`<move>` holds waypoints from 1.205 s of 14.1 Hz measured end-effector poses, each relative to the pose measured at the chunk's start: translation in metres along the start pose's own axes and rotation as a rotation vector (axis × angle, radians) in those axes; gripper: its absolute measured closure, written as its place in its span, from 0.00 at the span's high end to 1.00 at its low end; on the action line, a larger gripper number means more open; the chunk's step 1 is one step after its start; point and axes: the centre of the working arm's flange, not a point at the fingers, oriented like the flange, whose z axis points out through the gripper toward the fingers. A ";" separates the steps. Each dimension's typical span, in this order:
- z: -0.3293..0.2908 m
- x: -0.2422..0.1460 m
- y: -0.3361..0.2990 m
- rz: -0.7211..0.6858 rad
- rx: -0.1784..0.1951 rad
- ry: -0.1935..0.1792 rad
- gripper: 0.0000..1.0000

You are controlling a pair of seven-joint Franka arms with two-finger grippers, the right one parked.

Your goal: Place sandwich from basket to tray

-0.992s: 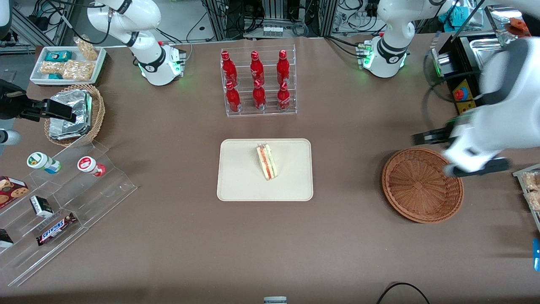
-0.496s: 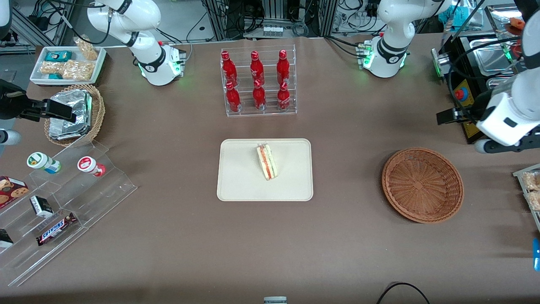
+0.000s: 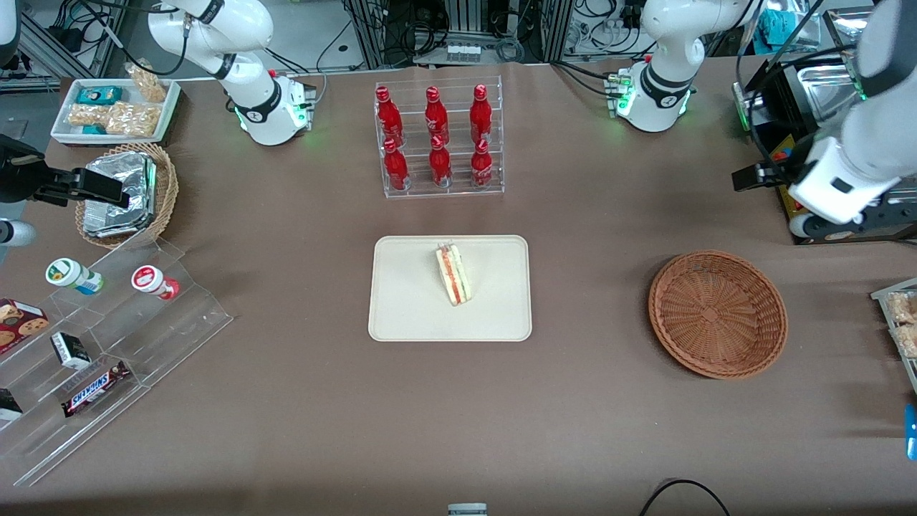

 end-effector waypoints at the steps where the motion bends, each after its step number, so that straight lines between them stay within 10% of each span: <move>1: 0.000 -0.008 -0.004 -0.010 -0.006 0.002 1.00; 17: -0.012 0.010 -0.046 -0.061 -0.143 0.027 1.00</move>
